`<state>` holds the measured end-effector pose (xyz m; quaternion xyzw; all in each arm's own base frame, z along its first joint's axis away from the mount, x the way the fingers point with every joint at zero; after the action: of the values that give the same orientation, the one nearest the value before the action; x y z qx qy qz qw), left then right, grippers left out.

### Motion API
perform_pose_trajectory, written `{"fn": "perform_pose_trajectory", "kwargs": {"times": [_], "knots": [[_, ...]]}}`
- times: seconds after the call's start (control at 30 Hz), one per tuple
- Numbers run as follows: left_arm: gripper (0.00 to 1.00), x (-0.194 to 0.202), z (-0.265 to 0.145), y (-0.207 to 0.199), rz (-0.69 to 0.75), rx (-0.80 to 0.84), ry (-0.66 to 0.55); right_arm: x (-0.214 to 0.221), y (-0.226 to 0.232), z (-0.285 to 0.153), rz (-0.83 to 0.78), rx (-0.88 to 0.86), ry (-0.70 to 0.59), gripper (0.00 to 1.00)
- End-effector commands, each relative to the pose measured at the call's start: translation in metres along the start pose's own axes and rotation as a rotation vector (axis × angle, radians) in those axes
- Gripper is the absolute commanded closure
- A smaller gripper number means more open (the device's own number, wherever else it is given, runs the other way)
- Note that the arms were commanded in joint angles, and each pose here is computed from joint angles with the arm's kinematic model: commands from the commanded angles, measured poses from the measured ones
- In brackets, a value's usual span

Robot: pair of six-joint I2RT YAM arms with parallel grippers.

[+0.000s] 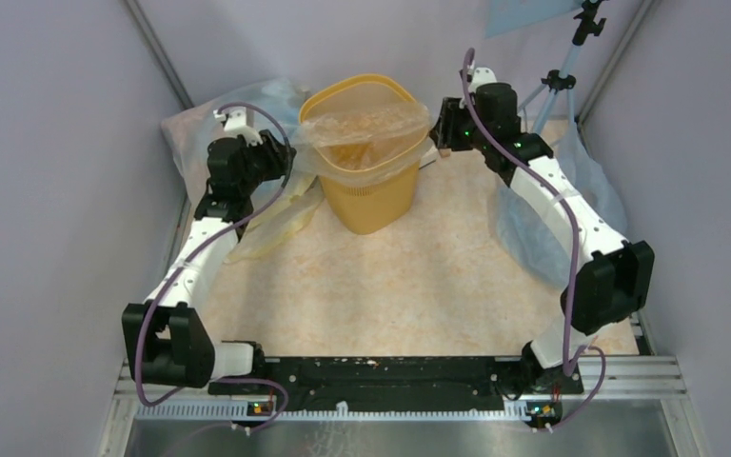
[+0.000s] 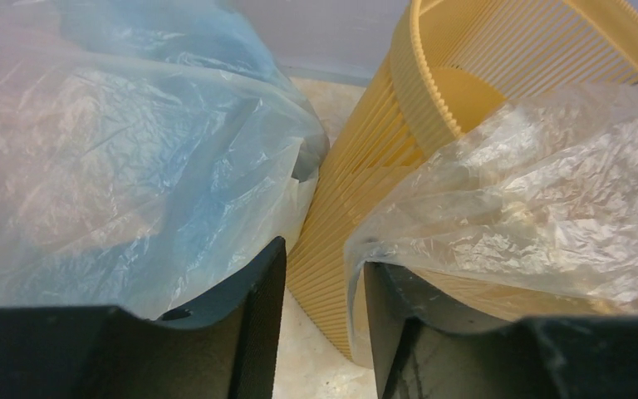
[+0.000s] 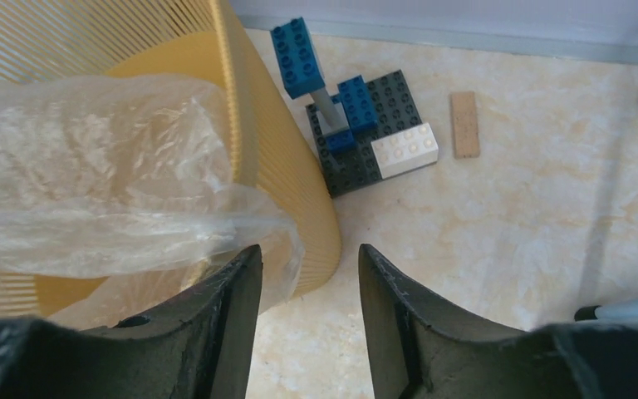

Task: Put the trash bags into the trash bin
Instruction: Place the trash bag in the trash bin.

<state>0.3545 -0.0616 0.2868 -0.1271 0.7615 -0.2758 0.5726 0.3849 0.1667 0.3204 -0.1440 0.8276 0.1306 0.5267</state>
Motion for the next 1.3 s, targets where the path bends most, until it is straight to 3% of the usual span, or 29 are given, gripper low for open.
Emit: {"fn": "perform_pose_trajectory", "kwargs": {"times": [0.0,0.2,0.37,0.5,0.73,0.93,1.27], "knots": [[0.5,-0.033,-0.01,-0.017,0.009,0.022,-0.098,-0.048,0.002,-0.031,-0.063,-0.037,-0.196,0.52],[0.41,-0.037,-0.011,-0.02,0.006,0.039,-0.098,-0.058,0.004,-0.035,-0.072,-0.055,-0.184,0.51],[0.38,-0.039,-0.008,-0.022,0.01,0.054,-0.088,-0.062,0.007,-0.036,-0.102,-0.096,-0.191,0.41],[0.38,-0.04,-0.002,-0.021,0.004,0.06,-0.077,-0.066,0.005,-0.029,-0.097,-0.076,-0.164,0.41],[0.43,-0.039,0.011,-0.015,0.002,0.042,-0.066,-0.068,0.0,-0.012,-0.065,-0.022,-0.123,0.66],[0.49,-0.039,0.022,-0.014,-0.012,0.062,-0.061,-0.068,-0.001,0.001,-0.056,-0.015,-0.125,0.71],[0.48,-0.028,0.046,-0.008,-0.05,0.132,-0.015,-0.054,-0.007,0.027,-0.018,-0.037,-0.045,0.74]]}}
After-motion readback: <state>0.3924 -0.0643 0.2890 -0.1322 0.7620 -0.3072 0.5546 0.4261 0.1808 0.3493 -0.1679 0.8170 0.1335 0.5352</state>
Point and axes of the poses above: each gripper's point midway between its finger pads, its own z axis out along the fingers, its own y axis along the line the jaws close on, x = y × z, the point moved 8 cm from there along -z, back along the fingers, and after that the axes turned 12 degrees about -z, right-handed, at the moved point
